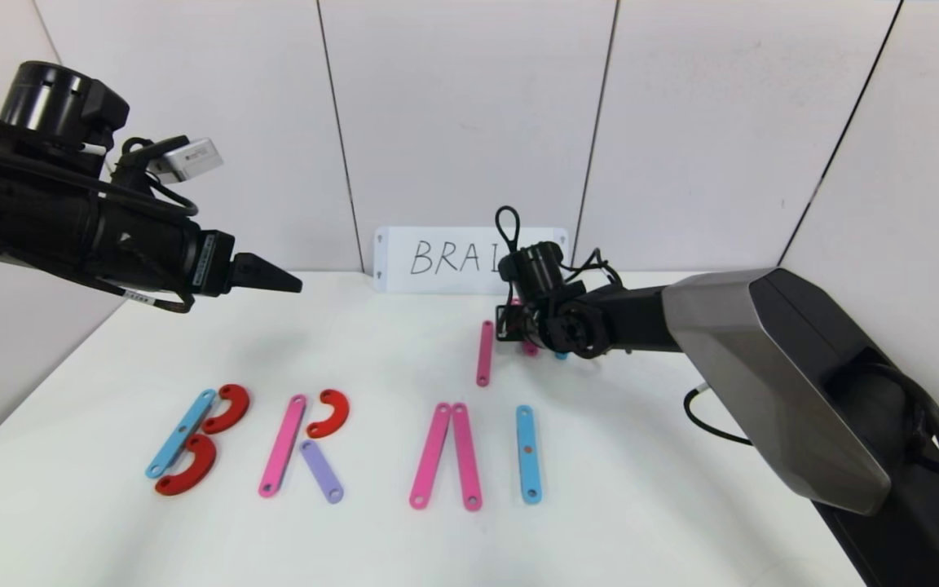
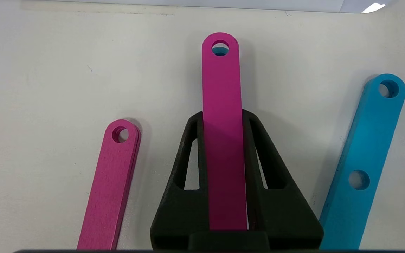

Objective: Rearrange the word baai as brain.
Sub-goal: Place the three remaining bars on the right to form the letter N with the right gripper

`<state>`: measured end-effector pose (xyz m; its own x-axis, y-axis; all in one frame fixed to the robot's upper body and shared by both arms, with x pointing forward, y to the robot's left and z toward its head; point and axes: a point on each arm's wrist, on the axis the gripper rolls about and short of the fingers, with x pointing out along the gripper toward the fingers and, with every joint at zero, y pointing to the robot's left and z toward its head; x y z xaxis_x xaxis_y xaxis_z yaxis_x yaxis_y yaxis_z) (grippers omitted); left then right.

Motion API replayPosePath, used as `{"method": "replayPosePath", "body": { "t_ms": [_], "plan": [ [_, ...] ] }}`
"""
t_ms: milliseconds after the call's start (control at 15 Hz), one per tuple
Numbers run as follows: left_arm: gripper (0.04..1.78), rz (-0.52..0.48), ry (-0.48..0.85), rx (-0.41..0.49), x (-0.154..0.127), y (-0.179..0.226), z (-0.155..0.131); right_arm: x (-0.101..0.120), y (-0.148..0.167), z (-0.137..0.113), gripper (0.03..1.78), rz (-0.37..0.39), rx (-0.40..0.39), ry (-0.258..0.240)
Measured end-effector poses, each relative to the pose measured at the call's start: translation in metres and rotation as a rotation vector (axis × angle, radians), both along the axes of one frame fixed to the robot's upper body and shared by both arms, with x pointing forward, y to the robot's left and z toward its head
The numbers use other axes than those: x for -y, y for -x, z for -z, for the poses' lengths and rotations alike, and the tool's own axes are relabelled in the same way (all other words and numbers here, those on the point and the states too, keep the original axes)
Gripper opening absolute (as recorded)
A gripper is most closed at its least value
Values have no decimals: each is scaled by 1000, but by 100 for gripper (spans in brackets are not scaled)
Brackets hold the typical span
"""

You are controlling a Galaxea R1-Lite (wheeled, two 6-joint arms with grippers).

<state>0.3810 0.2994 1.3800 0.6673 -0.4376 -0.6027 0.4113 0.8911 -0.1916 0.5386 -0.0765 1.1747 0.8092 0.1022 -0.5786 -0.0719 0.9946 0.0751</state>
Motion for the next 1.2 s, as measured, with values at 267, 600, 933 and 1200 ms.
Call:
{"method": "replayPosePath", "body": {
  "t_ms": [267,600,933,1200],
  "plan": [
    [174,-3,0,1,0,0,0,0,2,-4,31,1,-3,-4],
    [174,-3,0,5,0,0,-1,4,9,-24,31,8,10,-21],
    [174,-4,-1,4,0,0,-1,26,43,-66,31,31,5,-43],
    [174,-4,-1,3,0,-1,0,51,84,-69,31,53,-73,-24]
  ]
}}
